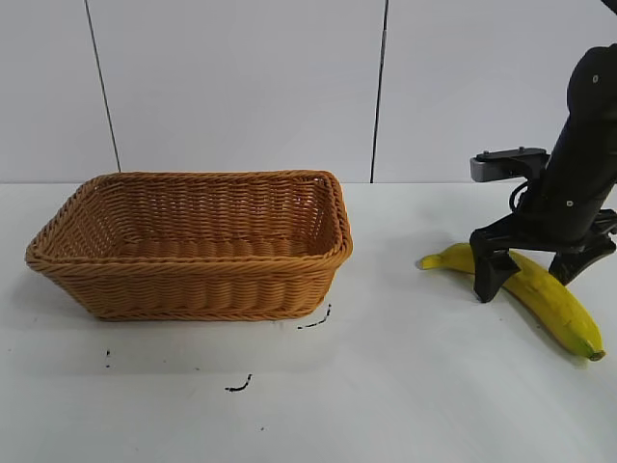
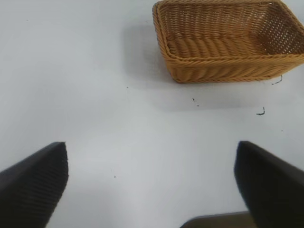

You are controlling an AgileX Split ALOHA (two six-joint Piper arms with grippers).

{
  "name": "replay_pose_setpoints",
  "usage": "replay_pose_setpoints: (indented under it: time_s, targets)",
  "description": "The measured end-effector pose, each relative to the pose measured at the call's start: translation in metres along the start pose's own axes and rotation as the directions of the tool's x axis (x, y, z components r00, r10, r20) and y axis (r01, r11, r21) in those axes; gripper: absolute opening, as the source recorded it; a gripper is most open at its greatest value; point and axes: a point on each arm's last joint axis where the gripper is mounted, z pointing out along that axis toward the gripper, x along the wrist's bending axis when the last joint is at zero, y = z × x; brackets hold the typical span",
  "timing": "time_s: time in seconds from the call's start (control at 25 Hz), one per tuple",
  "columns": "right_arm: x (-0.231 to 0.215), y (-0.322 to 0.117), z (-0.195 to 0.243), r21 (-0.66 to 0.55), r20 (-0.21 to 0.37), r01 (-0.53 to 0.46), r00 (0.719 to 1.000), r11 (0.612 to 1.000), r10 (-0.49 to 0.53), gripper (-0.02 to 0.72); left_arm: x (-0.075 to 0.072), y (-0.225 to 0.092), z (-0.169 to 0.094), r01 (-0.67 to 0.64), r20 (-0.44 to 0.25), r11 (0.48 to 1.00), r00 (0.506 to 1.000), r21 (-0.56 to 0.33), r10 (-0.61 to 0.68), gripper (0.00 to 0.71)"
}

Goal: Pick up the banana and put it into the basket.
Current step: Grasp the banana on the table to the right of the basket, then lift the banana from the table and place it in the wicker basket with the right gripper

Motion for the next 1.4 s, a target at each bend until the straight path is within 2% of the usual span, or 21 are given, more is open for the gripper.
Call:
replay_pose_setpoints:
  time_s: [0.28, 0.4, 0.56, 0.68, 0.84, 1.0, 1.12, 1.2, 1.28, 1.4]
  targets:
    - [-0.002, 0.013, -0.065, -0.069, 0.024, 0.016, 1.0, 0.997, -0.015, 0.299, 0.0, 0.0, 0.0, 0.0, 0.0, 1.0, 1.0, 0.0, 0.0, 0.69]
    - [-0.003, 0.023, -0.101, -0.06, 0.019, 0.019, 1.0, 0.998, -0.018, 0.299, 0.0, 0.0, 0.0, 0.0, 0.0, 1.0, 1.0, 0.0, 0.0, 0.69]
    - [-0.002, 0.037, -0.137, -0.034, -0.019, 0.011, 1.0, 0.999, -0.011, 0.299, 0.0, 0.0, 0.0, 0.0, 0.0, 1.0, 1.0, 0.0, 0.0, 0.69]
    - [0.011, 0.047, -0.158, -0.02, -0.018, 0.059, 0.998, 0.998, -0.059, 0.299, 0.0, 0.0, 0.0, 0.0, 0.0, 1.0, 1.0, 0.0, 0.0, 0.69]
    - [0.043, 0.064, -0.175, -0.091, 0.012, 0.157, 0.988, 0.983, -0.157, 0.299, 0.0, 0.0, 0.0, 0.0, 0.0, 1.0, 1.0, 0.0, 0.0, 0.69]
    - [0.082, 0.085, -0.177, -0.169, 0.028, 0.251, 0.968, 0.953, -0.25, 0.299, 0.0, 0.0, 0.0, 0.0, 0.0, 1.0, 1.0, 0.0, 0.0, 0.69]
    - [0.114, 0.099, -0.167, -0.192, 0.025, 0.333, 0.942, 0.923, -0.334, 0.299, 0.0, 0.0, 0.0, 0.0, 0.0, 1.0, 1.0, 0.0, 0.0, 0.69]
    - [0.141, 0.105, -0.162, -0.221, 0.031, 0.417, 0.907, 0.882, -0.421, 0.299, 0.0, 0.0, 0.0, 0.0, 0.0, 1.0, 1.0, 0.0, 0.0, 0.69]
    - [0.167, 0.111, -0.159, -0.263, 0.047, 0.499, 0.862, 0.826, -0.505, 0.299, 0.0, 0.0, 0.0, 0.0, 0.0, 1.0, 1.0, 0.0, 0.0, 0.69]
    - [0.21, 0.116, -0.153, -0.346, 0.088, 0.601, 0.785, 0.72, -0.613, 0.299, 0.0, 0.0, 0.0, 0.0, 0.0, 1.0, 1.0, 0.0, 0.0, 0.69]
